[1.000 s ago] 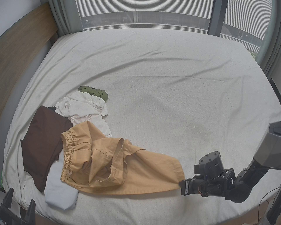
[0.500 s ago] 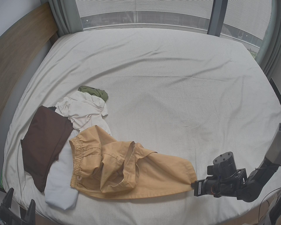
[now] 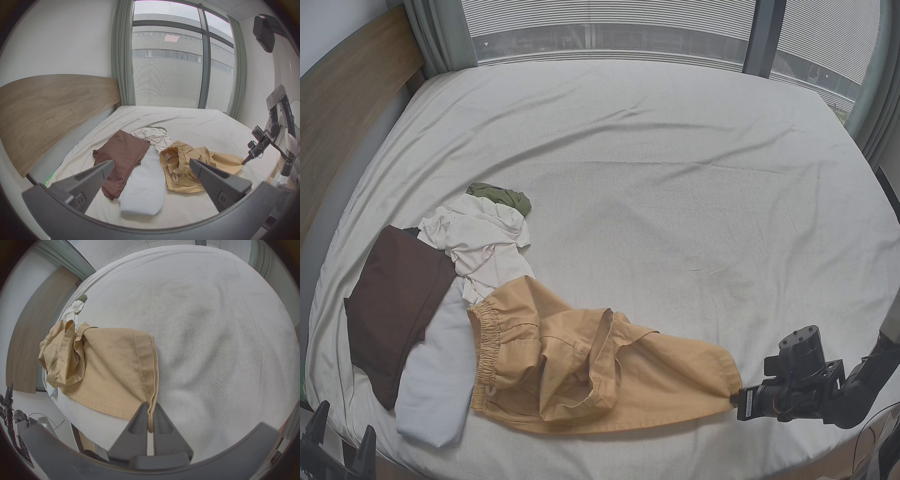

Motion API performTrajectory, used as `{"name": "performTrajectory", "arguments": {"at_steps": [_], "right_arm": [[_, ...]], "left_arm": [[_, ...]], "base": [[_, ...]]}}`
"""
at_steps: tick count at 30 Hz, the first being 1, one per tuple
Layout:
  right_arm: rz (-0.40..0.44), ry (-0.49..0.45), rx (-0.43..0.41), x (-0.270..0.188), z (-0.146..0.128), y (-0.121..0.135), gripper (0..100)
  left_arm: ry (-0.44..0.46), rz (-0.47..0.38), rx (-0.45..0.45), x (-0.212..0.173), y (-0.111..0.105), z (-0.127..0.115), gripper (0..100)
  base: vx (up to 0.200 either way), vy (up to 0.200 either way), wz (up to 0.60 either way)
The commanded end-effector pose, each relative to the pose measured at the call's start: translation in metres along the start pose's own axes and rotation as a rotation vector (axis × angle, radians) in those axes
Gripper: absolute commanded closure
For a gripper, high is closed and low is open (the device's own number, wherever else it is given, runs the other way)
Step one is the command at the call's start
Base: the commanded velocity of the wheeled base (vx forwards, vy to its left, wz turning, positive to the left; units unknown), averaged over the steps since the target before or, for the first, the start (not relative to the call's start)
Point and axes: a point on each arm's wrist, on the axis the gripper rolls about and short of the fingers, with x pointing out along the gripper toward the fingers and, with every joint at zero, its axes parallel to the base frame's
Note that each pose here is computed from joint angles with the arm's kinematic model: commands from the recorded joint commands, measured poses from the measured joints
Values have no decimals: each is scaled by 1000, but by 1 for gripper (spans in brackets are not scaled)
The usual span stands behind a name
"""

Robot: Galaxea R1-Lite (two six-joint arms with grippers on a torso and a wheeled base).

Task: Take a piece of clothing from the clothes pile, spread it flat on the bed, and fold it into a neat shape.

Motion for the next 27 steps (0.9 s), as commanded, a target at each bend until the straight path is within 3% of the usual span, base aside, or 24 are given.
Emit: {"name": "performTrajectory", "arguments": {"at_steps": [1, 27], "right_arm": [[-21, 3, 14, -7, -3, -10, 100], [-68, 61, 38, -19, -22, -37, 100]], "left_arm": [[1, 0, 1, 0, 0, -5, 0], [1, 2, 1, 0, 0, -5, 0]], "base": [[0, 0, 0], [0, 0, 0]]}}
